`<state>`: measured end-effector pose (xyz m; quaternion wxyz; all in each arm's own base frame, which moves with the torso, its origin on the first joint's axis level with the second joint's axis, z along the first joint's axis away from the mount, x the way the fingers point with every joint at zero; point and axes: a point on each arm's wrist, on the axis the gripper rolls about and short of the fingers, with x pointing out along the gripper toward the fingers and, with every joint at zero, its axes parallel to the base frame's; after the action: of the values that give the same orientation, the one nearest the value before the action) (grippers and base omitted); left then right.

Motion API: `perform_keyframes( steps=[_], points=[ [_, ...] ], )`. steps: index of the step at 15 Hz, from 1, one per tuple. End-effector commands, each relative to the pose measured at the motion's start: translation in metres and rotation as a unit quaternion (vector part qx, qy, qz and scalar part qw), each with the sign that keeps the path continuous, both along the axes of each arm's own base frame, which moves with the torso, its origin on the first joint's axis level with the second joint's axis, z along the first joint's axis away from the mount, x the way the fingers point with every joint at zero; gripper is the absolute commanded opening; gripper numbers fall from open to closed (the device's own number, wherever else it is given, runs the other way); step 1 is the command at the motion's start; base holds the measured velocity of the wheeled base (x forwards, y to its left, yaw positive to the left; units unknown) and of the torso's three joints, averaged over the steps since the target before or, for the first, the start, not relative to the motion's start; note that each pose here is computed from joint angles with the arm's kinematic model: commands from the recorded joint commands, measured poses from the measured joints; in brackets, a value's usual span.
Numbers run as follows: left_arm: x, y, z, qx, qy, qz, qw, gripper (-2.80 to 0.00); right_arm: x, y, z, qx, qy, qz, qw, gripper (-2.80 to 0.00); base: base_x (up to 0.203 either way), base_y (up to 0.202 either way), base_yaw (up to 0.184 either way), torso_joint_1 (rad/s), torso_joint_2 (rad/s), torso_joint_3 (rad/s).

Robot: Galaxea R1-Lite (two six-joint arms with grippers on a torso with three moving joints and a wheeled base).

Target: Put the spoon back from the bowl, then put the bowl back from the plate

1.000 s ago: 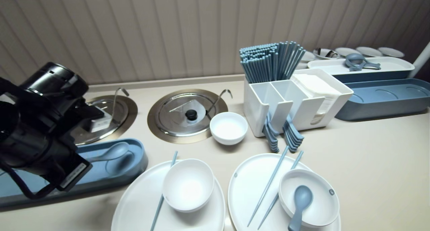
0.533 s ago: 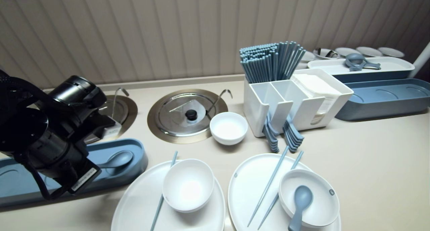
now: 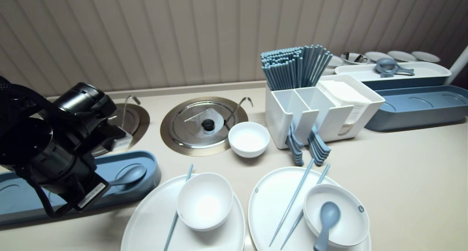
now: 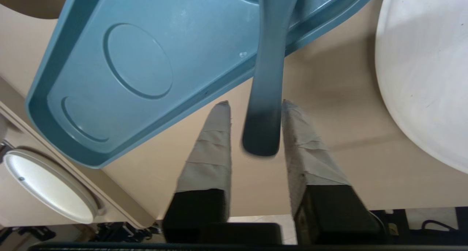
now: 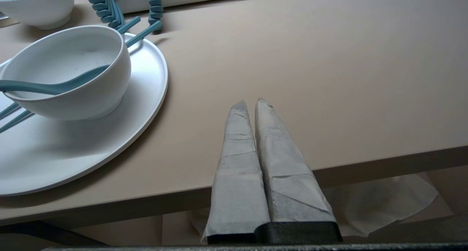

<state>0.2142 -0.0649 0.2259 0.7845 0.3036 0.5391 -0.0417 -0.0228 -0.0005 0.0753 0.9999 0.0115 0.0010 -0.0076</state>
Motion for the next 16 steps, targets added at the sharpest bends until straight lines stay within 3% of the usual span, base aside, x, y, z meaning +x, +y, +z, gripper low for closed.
perform_keyframes(
  steps=[1,5,8,12,16],
  points=[
    [0.001,0.0,0.0,0.002,0.001,0.0,1.0,0.0,0.0,0.0,0.0,0.0,0.0,0.0,1.0,-2.8,0.0,0.0,0.0,0.0,0.0,0.0],
    [0.001,0.0,0.002,0.0,-0.003,0.0,1.0,0.0,0.0,0.0,0.0,0.0,0.0,0.0,1.0,-2.8,0.0,0.0,0.0,0.0,0.0,0.0],
    [0.001,0.0,0.014,-0.015,-0.028,0.001,0.9995,0.0,0.0,0.0,0.0,0.0,0.0,0.0,1.0,-2.8,0.0,0.0,0.0,0.0,0.0,0.0],
    [-0.009,0.001,0.039,-0.079,-0.069,-0.01,0.9944,0.0,0.0,0.0,0.0,0.0,0.0,0.0,1.0,-2.8,0.0,0.0,0.0,0.0,0.0,0.0],
    [-0.021,0.001,0.067,-0.167,-0.111,-0.023,0.9795,0.0,0.0,0.0,0.0,0.0,0.0,0.0,1.0,-2.8,0.0,0.0,0.0,0.0,0.0,0.0]
  ],
)
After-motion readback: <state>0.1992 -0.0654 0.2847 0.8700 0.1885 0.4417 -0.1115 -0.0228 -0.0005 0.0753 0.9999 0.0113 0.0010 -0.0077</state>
